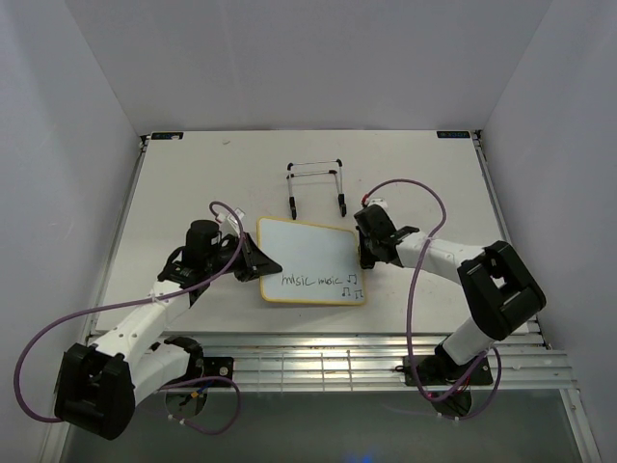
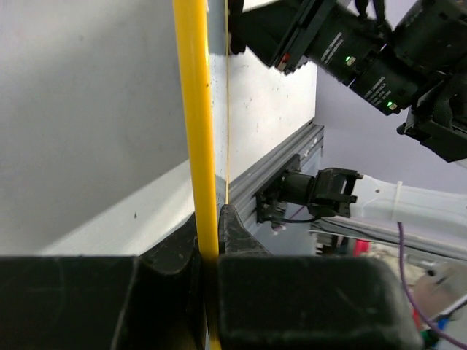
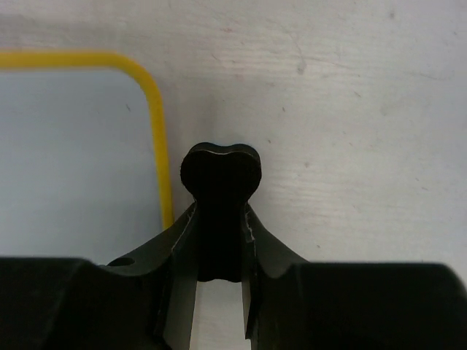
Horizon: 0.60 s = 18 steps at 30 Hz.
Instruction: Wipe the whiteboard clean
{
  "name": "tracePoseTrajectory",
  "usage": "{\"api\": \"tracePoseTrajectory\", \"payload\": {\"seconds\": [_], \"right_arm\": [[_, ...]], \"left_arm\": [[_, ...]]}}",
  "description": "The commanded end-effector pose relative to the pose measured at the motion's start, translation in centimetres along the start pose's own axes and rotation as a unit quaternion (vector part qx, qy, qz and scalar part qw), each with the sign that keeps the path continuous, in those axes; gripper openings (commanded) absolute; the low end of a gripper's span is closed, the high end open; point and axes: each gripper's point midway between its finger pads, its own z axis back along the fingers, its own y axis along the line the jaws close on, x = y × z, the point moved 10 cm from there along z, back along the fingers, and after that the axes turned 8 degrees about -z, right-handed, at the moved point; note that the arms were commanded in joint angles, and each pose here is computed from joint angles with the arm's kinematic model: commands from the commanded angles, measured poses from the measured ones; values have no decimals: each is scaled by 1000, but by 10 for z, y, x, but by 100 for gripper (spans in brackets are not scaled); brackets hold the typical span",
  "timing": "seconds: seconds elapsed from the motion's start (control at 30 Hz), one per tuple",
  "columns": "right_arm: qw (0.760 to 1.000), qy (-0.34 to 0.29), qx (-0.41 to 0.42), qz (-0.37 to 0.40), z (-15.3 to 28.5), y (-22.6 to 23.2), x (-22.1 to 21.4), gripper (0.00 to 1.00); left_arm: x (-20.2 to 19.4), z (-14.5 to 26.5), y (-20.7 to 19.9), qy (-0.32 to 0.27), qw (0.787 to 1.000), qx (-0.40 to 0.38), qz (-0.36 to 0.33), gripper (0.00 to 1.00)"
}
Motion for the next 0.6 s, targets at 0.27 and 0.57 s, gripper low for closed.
{"api": "tracePoseTrajectory", "payload": {"seconds": [0.27, 0.57], "right_arm": [[999, 26, 5, 23, 55, -12, -35, 8], [992, -68, 106, 5, 62, -1, -21, 8]], "left_arm": [[25, 2, -14, -79, 987, -29, -134, 0], [20, -5, -6, -45, 993, -33, -108, 0]]}}
